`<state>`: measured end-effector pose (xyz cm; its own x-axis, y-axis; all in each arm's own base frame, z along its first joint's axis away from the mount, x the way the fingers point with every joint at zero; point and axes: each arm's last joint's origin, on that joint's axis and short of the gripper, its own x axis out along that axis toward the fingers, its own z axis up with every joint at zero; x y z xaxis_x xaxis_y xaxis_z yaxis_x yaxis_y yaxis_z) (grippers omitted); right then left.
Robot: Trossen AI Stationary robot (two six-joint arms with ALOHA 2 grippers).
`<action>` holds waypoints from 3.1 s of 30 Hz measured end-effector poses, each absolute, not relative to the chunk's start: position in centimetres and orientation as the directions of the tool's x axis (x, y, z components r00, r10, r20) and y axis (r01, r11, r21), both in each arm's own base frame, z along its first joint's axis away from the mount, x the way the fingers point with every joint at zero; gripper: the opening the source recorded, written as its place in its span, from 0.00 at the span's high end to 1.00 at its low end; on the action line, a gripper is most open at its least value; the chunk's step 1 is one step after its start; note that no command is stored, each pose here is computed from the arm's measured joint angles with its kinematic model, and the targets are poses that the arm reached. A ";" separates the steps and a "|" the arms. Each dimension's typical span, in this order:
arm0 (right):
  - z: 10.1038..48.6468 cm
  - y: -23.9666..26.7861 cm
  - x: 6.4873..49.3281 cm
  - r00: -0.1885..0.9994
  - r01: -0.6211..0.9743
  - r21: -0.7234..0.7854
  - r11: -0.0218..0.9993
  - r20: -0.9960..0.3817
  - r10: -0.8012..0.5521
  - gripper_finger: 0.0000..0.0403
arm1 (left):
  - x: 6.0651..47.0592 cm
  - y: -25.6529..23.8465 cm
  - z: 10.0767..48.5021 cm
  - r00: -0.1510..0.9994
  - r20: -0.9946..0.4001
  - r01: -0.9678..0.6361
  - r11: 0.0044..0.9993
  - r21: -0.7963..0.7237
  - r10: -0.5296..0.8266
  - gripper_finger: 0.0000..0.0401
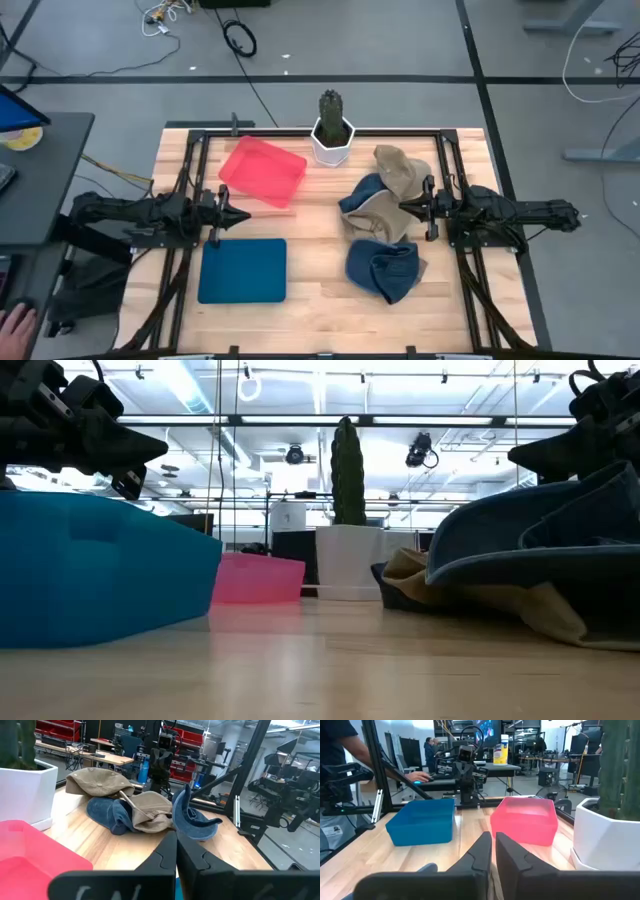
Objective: Pick & Place hat
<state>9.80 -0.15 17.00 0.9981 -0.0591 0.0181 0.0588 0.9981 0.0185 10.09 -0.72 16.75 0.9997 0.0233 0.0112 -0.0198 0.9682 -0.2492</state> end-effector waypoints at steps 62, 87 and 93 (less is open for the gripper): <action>17.0 -0.2 9.8 0.998 0.059 0.018 0.998 0.018 -0.059 0.92 | 10.1 -0.7 16.8 1.000 0.012 -0.020 0.968 -0.249 0.023 0.99; 17.0 -0.2 9.8 0.998 0.059 0.018 0.998 0.018 -0.059 0.92 | 10.1 -0.7 16.8 1.000 0.014 -0.024 0.999 0.029 0.024 0.99; 17.0 -0.2 9.8 0.998 0.059 0.018 0.998 0.018 -0.059 0.92 | 10.1 -0.7 17.1 0.998 0.051 -0.025 0.999 0.022 0.024 0.99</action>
